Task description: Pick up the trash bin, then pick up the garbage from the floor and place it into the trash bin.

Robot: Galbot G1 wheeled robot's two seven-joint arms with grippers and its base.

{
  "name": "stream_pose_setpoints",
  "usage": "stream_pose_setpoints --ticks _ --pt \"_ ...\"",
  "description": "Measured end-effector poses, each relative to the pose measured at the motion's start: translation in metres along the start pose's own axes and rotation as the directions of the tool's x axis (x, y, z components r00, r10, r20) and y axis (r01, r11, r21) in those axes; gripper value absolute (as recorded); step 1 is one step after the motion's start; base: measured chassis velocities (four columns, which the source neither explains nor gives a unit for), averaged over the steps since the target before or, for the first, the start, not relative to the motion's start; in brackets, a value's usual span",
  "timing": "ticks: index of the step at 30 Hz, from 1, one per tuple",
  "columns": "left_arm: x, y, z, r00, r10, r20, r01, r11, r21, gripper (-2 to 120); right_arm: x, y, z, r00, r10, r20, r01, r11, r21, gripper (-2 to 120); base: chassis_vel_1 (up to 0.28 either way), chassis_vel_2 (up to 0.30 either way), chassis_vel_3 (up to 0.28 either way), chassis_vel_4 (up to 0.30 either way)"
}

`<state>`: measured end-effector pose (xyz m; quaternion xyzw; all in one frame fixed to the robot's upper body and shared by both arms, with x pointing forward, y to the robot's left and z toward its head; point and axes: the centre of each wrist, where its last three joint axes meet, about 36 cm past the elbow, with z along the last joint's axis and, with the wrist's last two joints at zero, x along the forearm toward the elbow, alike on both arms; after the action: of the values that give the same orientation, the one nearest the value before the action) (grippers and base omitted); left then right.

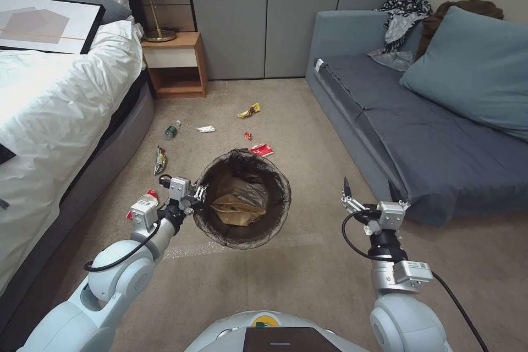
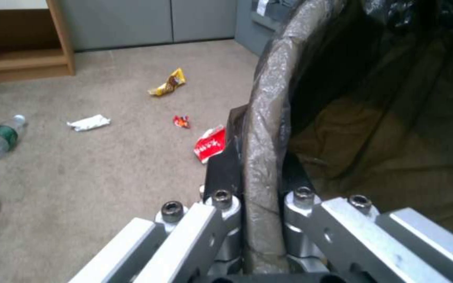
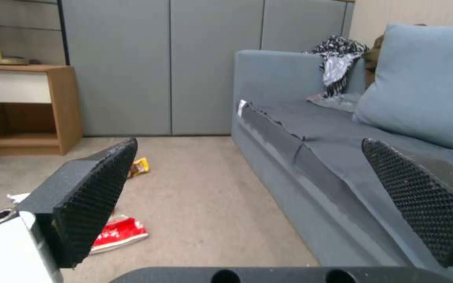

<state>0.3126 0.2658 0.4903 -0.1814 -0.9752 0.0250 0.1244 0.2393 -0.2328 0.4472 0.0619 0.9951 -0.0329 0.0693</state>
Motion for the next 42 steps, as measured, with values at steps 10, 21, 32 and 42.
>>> stream_pose_setpoints --ticks 10,21,32,42 --pt "0.0022 -0.0014 -0.0006 1.000 -0.004 0.008 0.004 1.000 0.005 4 0.0001 0.0001 -0.0006 1.000 -0.005 0.004 0.005 1.000 0.000 100 -0.110 0.105 0.120 -0.111" --pt "0.0022 -0.0007 -0.0013 1.000 -0.007 0.012 0.007 1.000 0.004 4 -0.0025 0.0009 -0.0007 1.000 -0.009 0.011 0.009 1.000 -0.005 100 -0.126 0.134 0.118 -0.132" --pt "0.0007 -0.0006 -0.0014 1.000 -0.007 0.014 0.007 1.000 0.006 4 -0.0041 0.0009 -0.0008 1.000 -0.008 0.012 0.008 1.000 -0.007 100 -0.155 0.153 0.153 -0.154" --pt "-0.0003 -0.0002 -0.0005 1.000 -0.008 0.013 0.008 1.000 0.008 4 -0.0044 0.0008 -0.0005 1.000 -0.008 0.011 0.008 1.000 -0.007 100 -0.149 0.162 0.151 -0.144"
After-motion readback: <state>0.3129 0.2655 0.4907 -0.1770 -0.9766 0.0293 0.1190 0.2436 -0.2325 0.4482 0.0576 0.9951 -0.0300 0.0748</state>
